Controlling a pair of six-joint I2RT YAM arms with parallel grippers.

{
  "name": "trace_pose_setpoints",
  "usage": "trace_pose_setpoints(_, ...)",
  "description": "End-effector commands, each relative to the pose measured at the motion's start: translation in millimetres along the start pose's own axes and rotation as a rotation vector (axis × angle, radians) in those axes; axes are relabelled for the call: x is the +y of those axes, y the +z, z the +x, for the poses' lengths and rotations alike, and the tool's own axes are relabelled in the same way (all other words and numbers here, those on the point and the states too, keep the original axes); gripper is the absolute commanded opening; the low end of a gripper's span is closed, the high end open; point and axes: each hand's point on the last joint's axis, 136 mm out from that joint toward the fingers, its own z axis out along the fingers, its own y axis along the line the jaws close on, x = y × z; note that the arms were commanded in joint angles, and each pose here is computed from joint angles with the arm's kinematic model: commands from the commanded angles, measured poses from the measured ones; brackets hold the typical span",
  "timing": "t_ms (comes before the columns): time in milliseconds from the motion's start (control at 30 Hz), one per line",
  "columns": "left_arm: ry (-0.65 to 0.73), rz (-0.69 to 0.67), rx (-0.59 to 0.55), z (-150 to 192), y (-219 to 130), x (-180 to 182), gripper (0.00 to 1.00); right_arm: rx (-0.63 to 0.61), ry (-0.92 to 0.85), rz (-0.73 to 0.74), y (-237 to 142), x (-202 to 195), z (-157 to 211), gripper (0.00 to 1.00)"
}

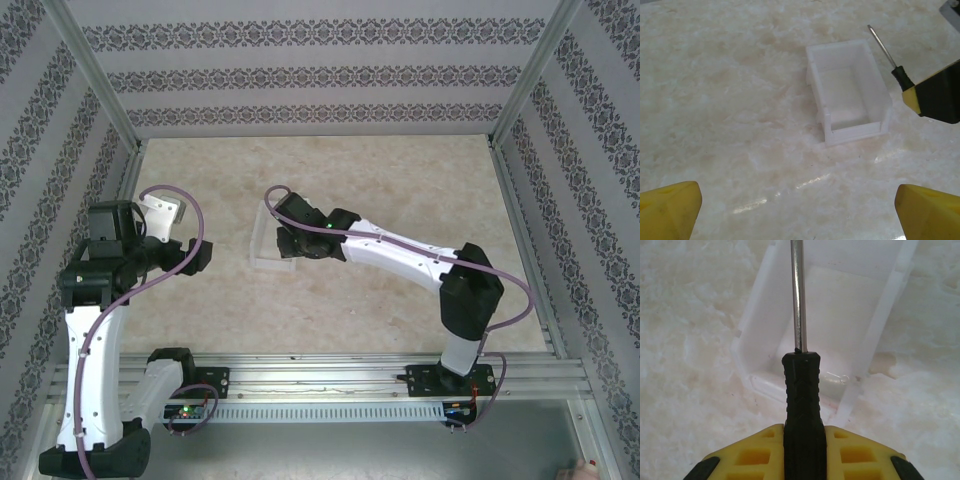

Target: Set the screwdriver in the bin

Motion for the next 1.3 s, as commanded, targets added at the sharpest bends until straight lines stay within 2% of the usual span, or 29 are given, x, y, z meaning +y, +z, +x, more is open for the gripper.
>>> trace_pose_setpoints(0,0.043,-0.005,0.011,4.3,-6.0,-2.7,0.99,-0.018,0.029,-0.022,8.1,16.9,-5.0,0.17)
trace_pose_setpoints(667,0.055,0.026,0.034,10.6,1.3,-5.9,0.99,0.02,0.036,0.083,73.1,15.7,-3.3,0.17)
trace_pose_setpoints(1267,0.044,0.032,0.057,14.6,7.6,-4.9,0.99,0.053,0.003,0.151,98.1,-7.4,-7.2,0.18)
